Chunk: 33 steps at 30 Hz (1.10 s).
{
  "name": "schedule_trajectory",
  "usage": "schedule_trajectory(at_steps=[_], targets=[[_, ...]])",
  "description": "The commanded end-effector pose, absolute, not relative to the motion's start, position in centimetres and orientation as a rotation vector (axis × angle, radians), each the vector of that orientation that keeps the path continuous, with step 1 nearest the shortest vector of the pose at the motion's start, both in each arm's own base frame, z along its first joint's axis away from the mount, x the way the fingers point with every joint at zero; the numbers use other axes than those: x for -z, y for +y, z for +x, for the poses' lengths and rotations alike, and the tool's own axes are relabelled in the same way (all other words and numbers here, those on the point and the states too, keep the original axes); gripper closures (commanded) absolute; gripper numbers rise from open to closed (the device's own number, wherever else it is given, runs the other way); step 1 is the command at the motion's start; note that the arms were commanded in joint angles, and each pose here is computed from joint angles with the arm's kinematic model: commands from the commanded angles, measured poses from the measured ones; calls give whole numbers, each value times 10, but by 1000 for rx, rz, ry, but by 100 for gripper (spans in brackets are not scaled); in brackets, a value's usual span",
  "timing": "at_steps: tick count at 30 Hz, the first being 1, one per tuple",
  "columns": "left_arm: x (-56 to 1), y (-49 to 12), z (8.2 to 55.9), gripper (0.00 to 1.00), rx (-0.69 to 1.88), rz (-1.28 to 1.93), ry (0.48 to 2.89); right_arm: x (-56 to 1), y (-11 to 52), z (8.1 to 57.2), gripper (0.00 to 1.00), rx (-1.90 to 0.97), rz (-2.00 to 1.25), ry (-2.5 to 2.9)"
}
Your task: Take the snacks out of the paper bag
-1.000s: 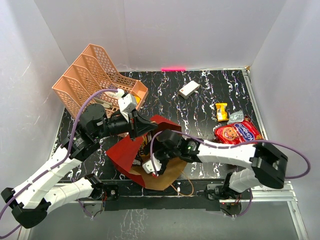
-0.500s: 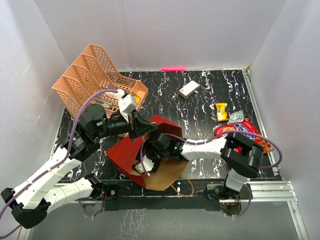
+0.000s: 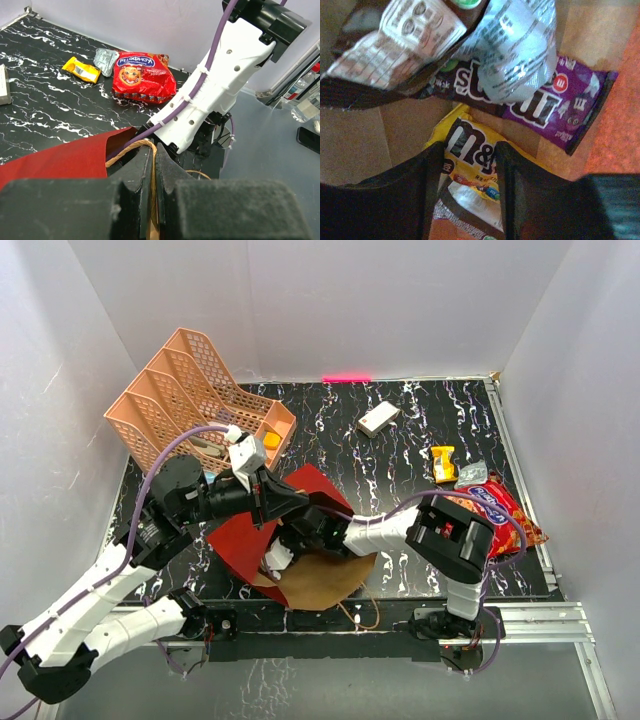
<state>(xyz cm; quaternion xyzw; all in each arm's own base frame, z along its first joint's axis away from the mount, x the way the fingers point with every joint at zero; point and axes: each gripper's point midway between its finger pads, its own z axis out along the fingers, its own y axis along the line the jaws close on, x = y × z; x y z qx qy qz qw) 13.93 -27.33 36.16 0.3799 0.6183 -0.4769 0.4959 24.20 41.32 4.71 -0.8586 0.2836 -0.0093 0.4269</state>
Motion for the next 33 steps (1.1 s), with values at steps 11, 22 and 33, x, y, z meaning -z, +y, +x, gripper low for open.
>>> schedule_trajectory(at_steps=[11, 22, 33], targets=[[-359, -255, 131, 100, 1109, 895, 1494, -94, 404, 276, 87, 58, -1904, 839], [-359, -253, 146, 100, 1036, 844, 1483, -131, 392, 193, 92, -341, -1913, 711], [-356, -248, 155, 100, 985, 811, 1496, -251, 328, 80, 93, -829, -1815, 647]])
